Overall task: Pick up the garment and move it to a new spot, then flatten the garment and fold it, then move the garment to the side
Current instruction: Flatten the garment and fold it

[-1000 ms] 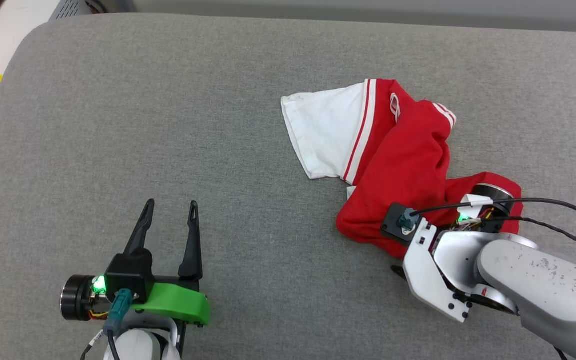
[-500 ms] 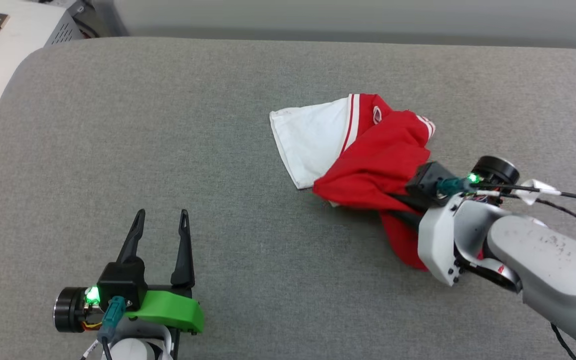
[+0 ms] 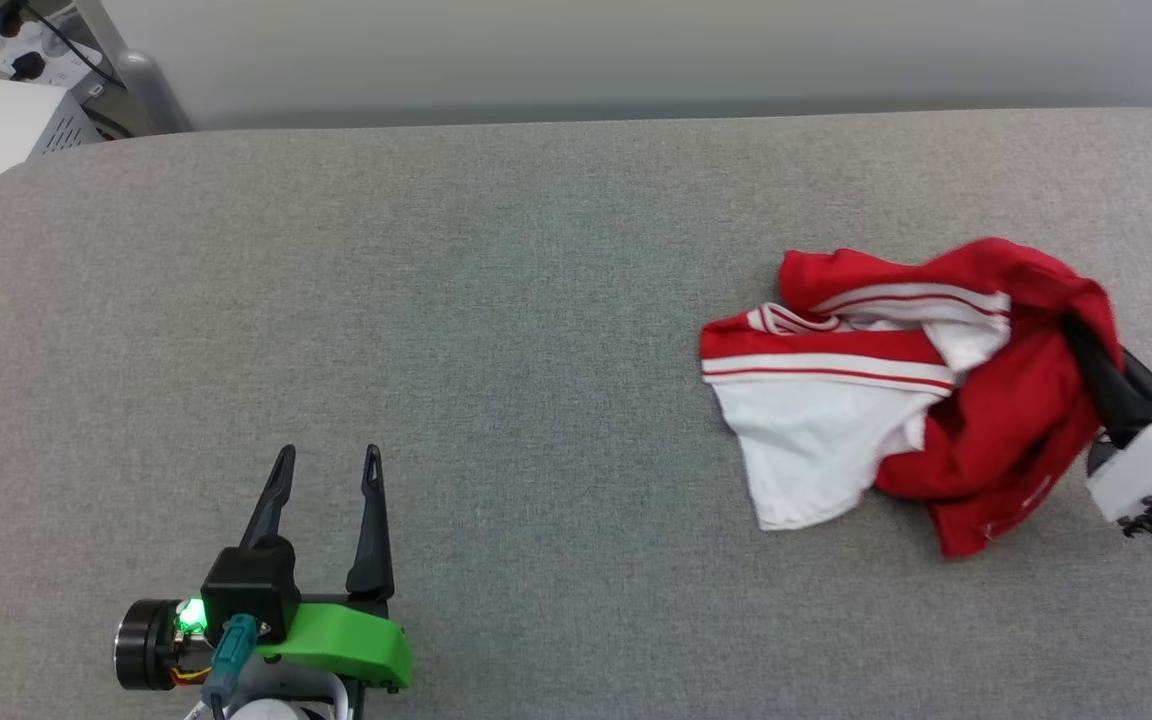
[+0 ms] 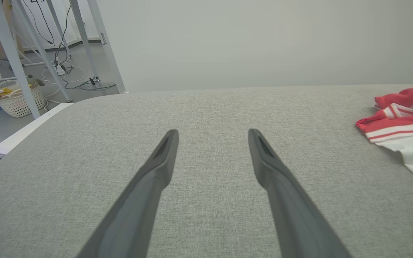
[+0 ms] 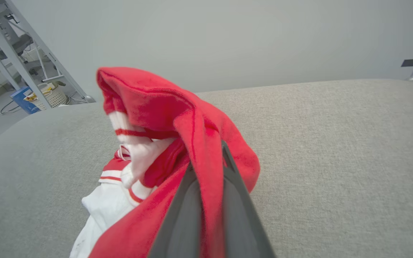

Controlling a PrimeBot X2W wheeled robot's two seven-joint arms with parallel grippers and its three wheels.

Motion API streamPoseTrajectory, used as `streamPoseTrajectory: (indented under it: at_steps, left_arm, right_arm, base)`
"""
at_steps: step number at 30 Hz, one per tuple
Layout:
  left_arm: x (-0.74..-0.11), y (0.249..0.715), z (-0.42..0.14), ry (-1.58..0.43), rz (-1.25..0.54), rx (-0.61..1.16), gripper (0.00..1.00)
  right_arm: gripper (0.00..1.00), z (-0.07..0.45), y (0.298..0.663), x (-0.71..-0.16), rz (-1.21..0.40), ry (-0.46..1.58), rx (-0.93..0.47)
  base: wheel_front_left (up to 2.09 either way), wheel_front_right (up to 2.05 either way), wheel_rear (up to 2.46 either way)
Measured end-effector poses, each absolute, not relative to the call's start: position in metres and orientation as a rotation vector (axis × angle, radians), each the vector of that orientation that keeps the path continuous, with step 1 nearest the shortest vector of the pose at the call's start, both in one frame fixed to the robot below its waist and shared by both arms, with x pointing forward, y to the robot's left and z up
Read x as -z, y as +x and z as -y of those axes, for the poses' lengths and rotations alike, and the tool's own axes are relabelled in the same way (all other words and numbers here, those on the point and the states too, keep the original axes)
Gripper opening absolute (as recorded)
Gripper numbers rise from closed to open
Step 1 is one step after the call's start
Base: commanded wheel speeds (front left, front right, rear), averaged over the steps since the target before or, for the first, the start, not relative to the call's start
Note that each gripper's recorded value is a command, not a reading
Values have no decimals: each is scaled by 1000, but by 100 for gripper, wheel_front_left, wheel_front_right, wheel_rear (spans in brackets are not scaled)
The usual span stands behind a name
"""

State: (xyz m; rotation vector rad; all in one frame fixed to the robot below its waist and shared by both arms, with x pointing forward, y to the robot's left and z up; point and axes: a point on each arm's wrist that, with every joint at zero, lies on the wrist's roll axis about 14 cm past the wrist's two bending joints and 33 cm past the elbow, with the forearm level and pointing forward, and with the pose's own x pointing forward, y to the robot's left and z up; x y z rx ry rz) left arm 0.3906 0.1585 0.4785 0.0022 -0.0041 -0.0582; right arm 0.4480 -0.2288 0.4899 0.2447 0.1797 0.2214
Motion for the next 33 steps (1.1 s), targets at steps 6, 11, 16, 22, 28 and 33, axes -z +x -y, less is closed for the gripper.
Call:
streamPoseTrajectory:
  at_steps: [6,11,16,22,28,33]
  left_arm:
    - [-474,392,-155,-1,-10,68,100]
    - [-473,390,-157,0,-12,63,100]
    - [-477,388,-159,1,-3,57,100]
    - [-481,383,-160,3,9,53,100]
    - [-486,380,-160,4,21,54,100]
    - [-486,378,-160,10,23,55,100]
  right_arm:
    - [0,309,421,-439,-267,364,107]
    - [0,342,388,-391,-404,382,279]
    - [100,343,384,-389,-397,332,285]
    - [100,363,405,-445,-244,140,227]
    - [100,363,419,-531,24,-21,176]
    - [100,309,430,-594,171,-100,35]
  base:
    - [0,0,0]
    - [0,0,0]
    - [0,0,0]
    - [0,0,0]
    - [0,0,0]
    - [0,0,0]
